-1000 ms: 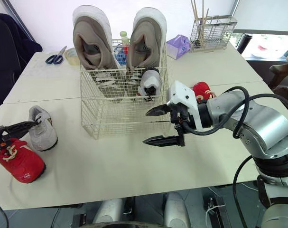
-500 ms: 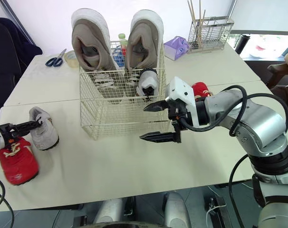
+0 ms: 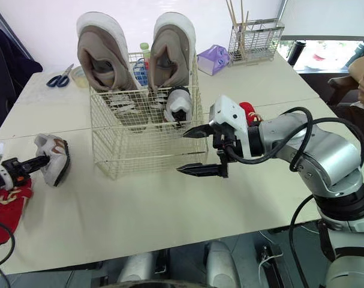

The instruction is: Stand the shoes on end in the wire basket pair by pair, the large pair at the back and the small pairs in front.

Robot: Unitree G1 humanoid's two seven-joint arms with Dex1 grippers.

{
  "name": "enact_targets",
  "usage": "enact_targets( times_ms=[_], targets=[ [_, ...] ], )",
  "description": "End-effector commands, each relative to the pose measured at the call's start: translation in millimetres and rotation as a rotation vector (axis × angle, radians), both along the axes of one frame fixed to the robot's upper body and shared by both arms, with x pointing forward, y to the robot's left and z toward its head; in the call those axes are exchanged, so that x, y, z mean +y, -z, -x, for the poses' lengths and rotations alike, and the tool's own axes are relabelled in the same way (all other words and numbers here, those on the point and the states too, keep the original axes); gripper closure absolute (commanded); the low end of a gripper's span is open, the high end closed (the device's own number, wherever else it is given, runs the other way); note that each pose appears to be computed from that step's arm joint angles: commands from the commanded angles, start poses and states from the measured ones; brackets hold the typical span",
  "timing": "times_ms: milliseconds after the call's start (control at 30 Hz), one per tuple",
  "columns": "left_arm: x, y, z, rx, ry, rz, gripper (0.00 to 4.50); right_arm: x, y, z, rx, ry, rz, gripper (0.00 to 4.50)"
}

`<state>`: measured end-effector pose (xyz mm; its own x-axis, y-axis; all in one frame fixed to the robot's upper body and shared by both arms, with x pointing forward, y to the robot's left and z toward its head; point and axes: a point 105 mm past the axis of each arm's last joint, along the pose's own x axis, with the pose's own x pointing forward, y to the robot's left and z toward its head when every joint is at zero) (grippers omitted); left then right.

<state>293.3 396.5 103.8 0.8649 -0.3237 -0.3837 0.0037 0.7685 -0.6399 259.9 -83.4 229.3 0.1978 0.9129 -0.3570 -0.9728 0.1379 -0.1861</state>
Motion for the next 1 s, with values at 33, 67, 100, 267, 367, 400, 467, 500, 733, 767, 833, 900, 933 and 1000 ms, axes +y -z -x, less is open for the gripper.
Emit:
enact_targets(
  times_ms=[33,67,100,267,367,400,467,500,733,767,833,900,933,1000],
  targets=[
    [14.6,-35.4,9.8,-0.111,-0.009,-0.037,4.02,2.9,-7.6,-0.9,-0.048,-0.019,-0.017,0.00],
    [17.3,-47.8,11.2,-0.160,-0.008,-0.072,4.02,3.2,-7.3,-1.8,-0.048,-0.021,-0.019,0.00],
    [18.5,-58.5,12.8,-0.202,-0.008,-0.103,4.02,3.5,-7.0,-2.4,-0.049,-0.024,-0.021,0.00],
    [1.5,-131.7,23.0,-0.578,-0.040,-0.360,4.02,5.4,-6.0,-5.6,-0.061,-0.041,-0.032,0.00],
    [-21.8,-170.1,31.9,-0.742,-0.098,-0.418,4.02,4.3,-7.4,-9.6,-0.075,-0.036,-0.038,0.00],
    [-29.9,-180.4,34.4,-0.787,-0.118,-0.436,4.02,3.3,-8.5,-11.3,-0.080,-0.031,-0.040,0.00],
    [-55.0,-202.0,40.9,-0.906,-0.148,-0.528,4.02,-1.0,-13.5,-15.4,-0.087,-0.017,-0.047,0.00],
    [-64.1,-208.9,43.8,-0.950,-0.164,-0.565,4.02,-2.2,-15.2,-17.1,-0.089,-0.012,-0.050,0.00],
    [-161.0,-237.8,45.6,-1.157,-0.103,-0.635,4.02,-11.6,-19.0,-34.2,-0.104,0.006,-0.025,0.00],
    [-172.5,-240.3,45.5,-1.178,-0.087,-0.633,4.02,-12.2,-20.4,-36.3,-0.108,0.007,-0.024,0.00],
    [-198.4,-242.9,46.0,-1.228,-0.036,-0.666,4.02,-18.9,-26.3,-40.4,-0.108,0.020,-0.017,0.00],
    [-211.7,-246.2,48.1,-1.281,-0.029,-0.675,4.02,-24.4,-30.6,-42.1,-0.106,0.027,-0.008,0.00],
    [-216.6,-245.7,48.7,-1.305,-0.032,-0.676,4.02,-27.6,-32.7,-42.8,-0.107,0.030,-0.001,0.00],
    [-226.6,-238.0,47.8,-1.340,-0.043,-0.679,4.02,-33.9,-37.5,-45.3,-0.124,0.042,0.013,0.00]
  ],
)
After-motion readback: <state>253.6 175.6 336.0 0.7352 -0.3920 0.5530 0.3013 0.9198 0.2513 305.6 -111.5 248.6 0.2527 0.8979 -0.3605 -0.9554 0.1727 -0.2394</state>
